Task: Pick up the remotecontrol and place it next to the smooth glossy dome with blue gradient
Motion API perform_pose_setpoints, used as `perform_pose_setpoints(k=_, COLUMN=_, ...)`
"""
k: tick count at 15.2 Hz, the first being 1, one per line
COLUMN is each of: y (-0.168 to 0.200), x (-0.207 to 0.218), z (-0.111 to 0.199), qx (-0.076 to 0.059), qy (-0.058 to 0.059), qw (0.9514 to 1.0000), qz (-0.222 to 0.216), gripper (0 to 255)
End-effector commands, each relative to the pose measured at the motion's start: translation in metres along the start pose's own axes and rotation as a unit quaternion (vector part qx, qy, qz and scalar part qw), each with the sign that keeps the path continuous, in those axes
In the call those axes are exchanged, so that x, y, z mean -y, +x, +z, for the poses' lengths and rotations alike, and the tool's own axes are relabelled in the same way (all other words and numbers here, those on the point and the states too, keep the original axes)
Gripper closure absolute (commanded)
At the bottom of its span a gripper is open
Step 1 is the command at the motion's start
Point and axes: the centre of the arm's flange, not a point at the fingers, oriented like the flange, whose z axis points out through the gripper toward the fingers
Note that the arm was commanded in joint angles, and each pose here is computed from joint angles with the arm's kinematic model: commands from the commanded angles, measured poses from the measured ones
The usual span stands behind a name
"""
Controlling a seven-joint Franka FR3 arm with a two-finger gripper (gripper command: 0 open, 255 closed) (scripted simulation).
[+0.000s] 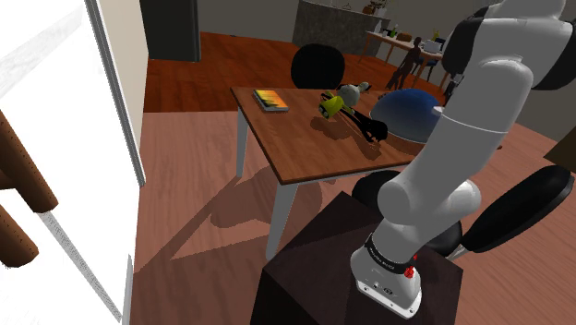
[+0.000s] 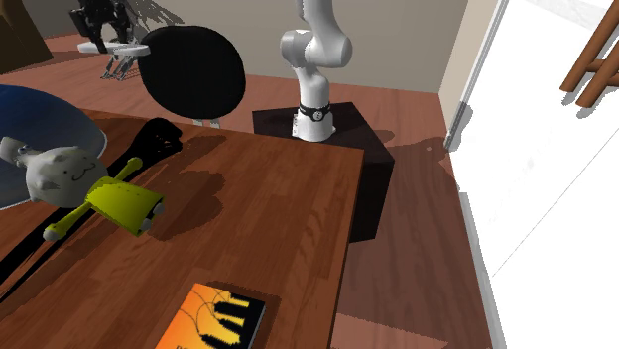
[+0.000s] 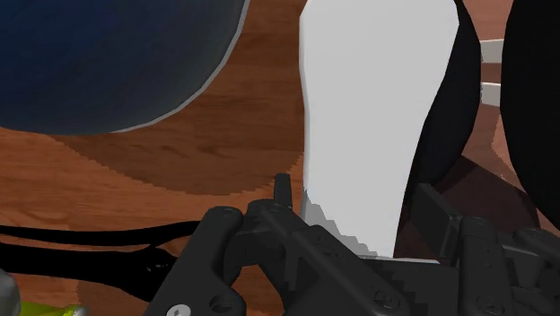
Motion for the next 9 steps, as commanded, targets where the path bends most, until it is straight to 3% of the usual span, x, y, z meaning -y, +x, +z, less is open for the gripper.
perform_pose_setpoints(k=1, y=0.000, x=0.000, z=0.010, qx=0.000, qy=0.000, qw=1.0000, qz=0.000, gripper=255)
perform_pose_setpoints(k=9, y=0.001, x=0.001, z=0.053, qx=0.000, qy=0.000, qw=1.0000, qz=0.000, gripper=255)
